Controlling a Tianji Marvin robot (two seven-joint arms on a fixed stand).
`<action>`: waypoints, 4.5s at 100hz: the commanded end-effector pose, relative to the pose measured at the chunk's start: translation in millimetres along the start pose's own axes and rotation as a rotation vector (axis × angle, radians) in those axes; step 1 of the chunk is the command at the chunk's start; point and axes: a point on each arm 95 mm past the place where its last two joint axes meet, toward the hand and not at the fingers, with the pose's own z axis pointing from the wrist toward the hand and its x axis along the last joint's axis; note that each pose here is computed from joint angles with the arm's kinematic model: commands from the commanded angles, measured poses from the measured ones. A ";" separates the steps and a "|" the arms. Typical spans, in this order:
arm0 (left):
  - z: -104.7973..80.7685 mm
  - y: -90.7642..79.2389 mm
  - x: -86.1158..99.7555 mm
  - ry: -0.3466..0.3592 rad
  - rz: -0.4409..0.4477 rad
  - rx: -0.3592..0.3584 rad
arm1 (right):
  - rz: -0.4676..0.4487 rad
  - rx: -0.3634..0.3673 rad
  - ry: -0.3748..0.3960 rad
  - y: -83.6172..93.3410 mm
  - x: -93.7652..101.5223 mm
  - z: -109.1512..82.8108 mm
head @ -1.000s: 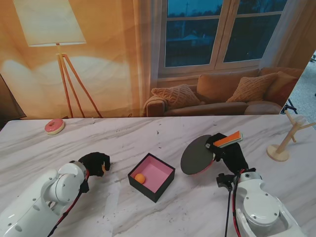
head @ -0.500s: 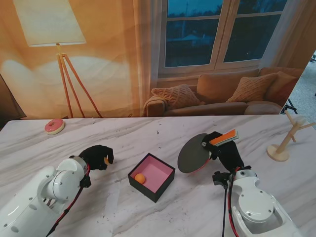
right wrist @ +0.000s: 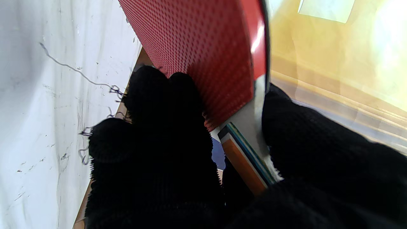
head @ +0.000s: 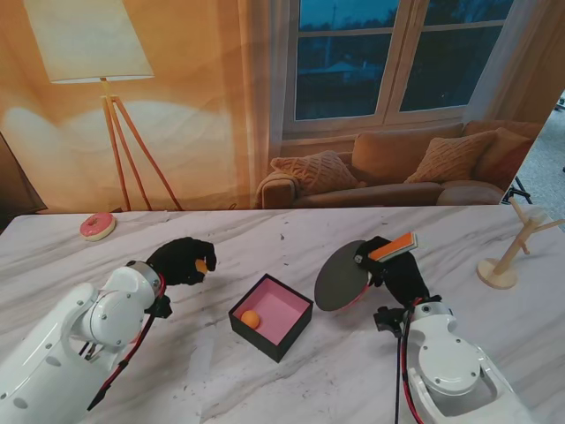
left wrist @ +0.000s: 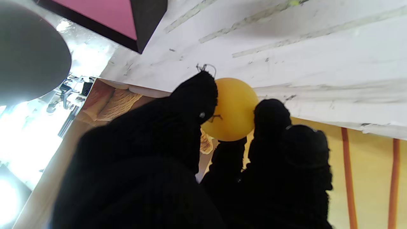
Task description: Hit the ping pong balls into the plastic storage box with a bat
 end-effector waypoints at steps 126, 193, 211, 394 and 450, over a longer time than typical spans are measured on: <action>39.1 -73.9 104.4 0.303 -0.157 0.084 | -0.093 -0.018 -0.071 32.9 -22.4 -3.2; 49.9 -92.9 148.0 0.389 -0.202 0.073 | -0.108 0.018 -0.122 40.1 -40.3 -5.4; 49.4 -95.3 154.3 0.404 -0.205 0.073 | -0.107 0.017 -0.128 41.3 -41.8 -6.7; 47.5 -69.1 180.8 0.516 -0.244 -0.097 | 0.088 0.061 0.036 6.8 6.2 -4.6; 54.0 -65.3 176.2 0.538 -0.253 -0.150 | 0.079 0.065 0.058 8.2 10.5 -3.3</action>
